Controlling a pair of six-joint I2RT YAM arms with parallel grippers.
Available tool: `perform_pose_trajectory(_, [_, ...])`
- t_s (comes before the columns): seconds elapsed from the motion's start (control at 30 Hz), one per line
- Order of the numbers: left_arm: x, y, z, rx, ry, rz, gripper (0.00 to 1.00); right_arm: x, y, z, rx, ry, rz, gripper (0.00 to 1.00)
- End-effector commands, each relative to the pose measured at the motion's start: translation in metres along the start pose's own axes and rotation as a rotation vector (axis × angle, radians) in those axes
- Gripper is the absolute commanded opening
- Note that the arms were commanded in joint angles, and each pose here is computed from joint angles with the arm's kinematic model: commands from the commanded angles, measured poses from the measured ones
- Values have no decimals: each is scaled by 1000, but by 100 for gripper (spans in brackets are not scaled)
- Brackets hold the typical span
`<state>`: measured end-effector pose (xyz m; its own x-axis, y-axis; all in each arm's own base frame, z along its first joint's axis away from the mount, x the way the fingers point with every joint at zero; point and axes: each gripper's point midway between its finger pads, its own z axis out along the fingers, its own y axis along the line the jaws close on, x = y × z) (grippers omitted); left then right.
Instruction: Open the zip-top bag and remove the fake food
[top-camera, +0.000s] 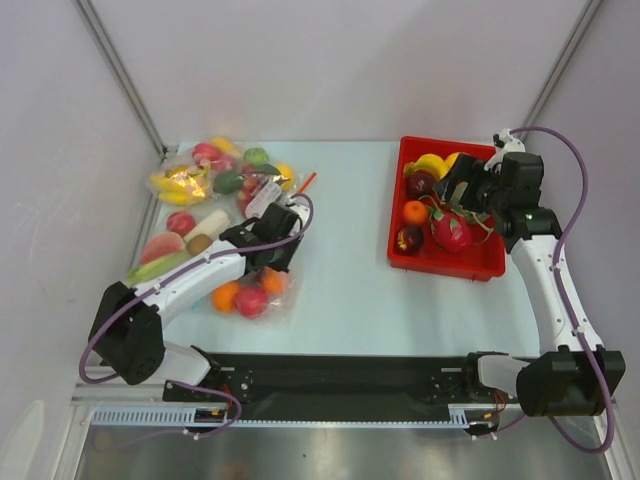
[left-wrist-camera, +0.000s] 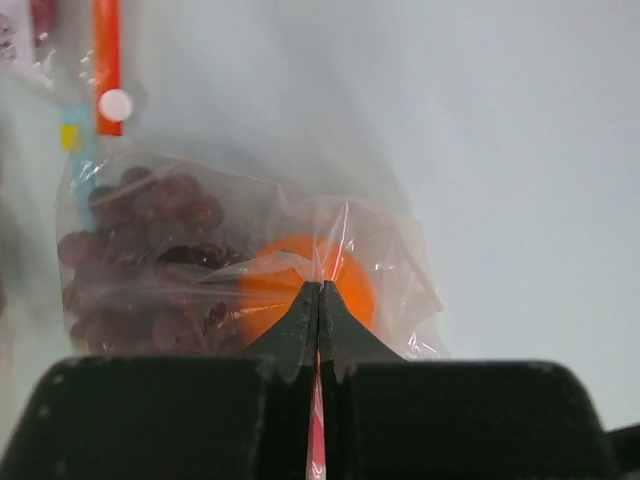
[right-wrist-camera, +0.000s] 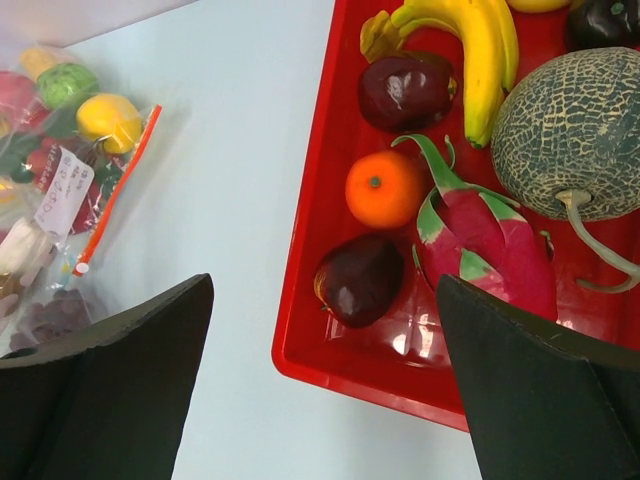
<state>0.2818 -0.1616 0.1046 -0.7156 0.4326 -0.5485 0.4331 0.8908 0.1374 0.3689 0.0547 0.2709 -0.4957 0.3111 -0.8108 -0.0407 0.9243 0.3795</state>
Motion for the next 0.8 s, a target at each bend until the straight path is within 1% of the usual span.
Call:
perform_pose_trajectory(0.0, [-53, -56, -19, 242, -180, 29, 0, -5, 6, -12, -26, -24, -22, 100])
perform_pose_trajectory(0.13, [-64, -98, -35, 413, -245, 105, 0, 1, 13, -16, -68, -13, -14, 100])
perform_pose_trajectory(0.2, [-63, -115, -44, 475, -263, 152, 0, 5, 23, -19, -128, -1, -9, 100])
perform_pose_trajectory(0.27, [-60, -121, -49, 497, -272, 174, 0, 14, 34, -18, -197, 19, -7, 99])
perform_pose_trajectory(0.37, [-49, -115, -49, 464, -234, 146, 0, 30, 62, -14, -287, 63, -50, 98])
perform_pose_trajectory(0.4, [-40, -110, -48, 444, -205, 137, 0, 35, 70, -10, -302, 83, -64, 99])
perform_pose_trajectory(0.43, [-37, -106, -50, 426, -201, 116, 0, 49, 90, -7, -349, 121, -99, 98])
perform_pose_trajectory(0.5, [-26, -95, -47, 367, -171, 84, 0, 59, 108, -3, -384, 154, -128, 98])
perform_pose_trajectory(0.57, [-21, -87, -50, 330, -159, 33, 0, 81, 129, 7, -414, 220, -149, 98])
perform_pose_trajectory(0.63, [-9, -86, -53, 328, -123, -8, 0, 98, 145, 17, -458, 268, -153, 97])
perform_pose_trajectory(0.67, [-8, -85, -59, 331, -132, -26, 0, 111, 159, 17, -492, 301, -157, 96])
perform_pose_trajectory(0.73, [1, -86, -62, 347, -124, -67, 0, 118, 172, 23, -521, 313, -157, 96])
perform_pose_trajectory(0.77, [4, -87, -63, 359, -127, -81, 0, 130, 177, 30, -532, 348, -148, 96])
